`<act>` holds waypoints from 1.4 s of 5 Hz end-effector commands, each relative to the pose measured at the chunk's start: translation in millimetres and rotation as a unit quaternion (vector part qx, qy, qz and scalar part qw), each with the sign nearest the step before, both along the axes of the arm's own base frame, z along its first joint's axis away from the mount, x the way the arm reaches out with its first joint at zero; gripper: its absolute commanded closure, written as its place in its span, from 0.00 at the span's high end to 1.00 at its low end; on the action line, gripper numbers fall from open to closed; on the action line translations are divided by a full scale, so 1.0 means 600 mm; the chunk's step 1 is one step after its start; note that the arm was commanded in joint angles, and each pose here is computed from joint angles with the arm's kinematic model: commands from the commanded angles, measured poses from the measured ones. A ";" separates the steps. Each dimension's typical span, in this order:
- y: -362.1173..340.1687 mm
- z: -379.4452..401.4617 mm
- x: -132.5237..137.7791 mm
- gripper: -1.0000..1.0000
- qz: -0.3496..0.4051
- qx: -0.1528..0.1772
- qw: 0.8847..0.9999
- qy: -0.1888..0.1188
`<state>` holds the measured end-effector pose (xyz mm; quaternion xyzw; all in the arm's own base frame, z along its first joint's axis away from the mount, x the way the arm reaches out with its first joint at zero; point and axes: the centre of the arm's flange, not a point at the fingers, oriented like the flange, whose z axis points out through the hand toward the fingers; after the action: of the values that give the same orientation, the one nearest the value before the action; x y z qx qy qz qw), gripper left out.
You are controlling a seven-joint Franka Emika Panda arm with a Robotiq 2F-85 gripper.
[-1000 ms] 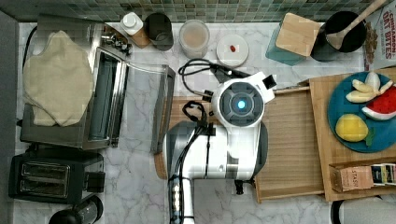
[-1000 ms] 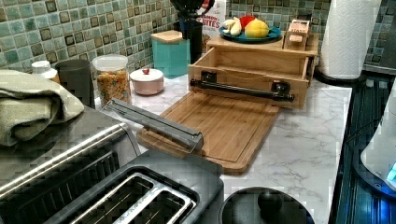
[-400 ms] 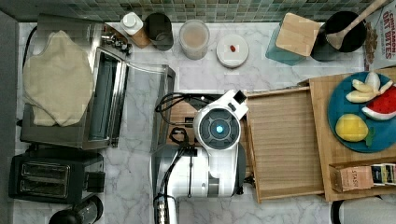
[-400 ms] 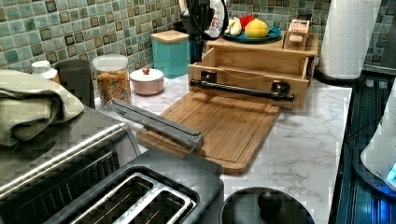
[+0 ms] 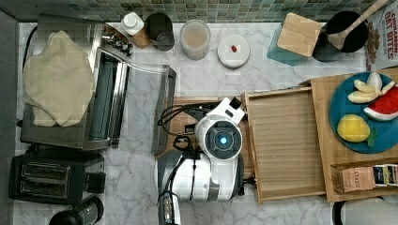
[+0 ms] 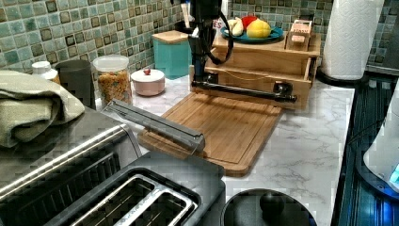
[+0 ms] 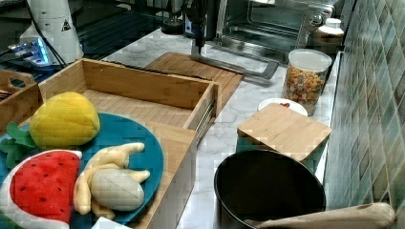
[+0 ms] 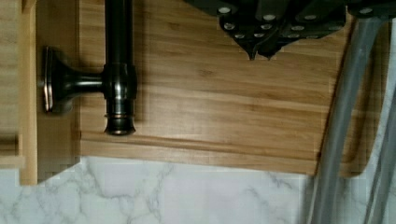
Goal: Close the drawer.
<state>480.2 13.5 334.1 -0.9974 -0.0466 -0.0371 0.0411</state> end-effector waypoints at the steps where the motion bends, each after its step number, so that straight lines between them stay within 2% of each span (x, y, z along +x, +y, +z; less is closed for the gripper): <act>1: 0.012 -0.091 -0.042 0.00 0.012 -0.025 0.997 0.072; 2: -0.013 -0.125 -0.046 0.00 0.028 -0.037 0.997 0.067; 3: -0.049 -0.132 -0.041 0.00 0.025 -0.045 0.995 0.086; 4: -0.089 -0.121 -0.042 0.00 0.022 -0.055 0.996 0.073; 5: -0.129 -0.105 -0.040 0.00 0.015 -0.065 0.997 0.044; 7: -0.247 -0.089 -0.017 0.00 0.001 -0.061 0.998 0.026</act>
<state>444.1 -64.3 249.8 -0.9956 -0.0825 0.0449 -0.0021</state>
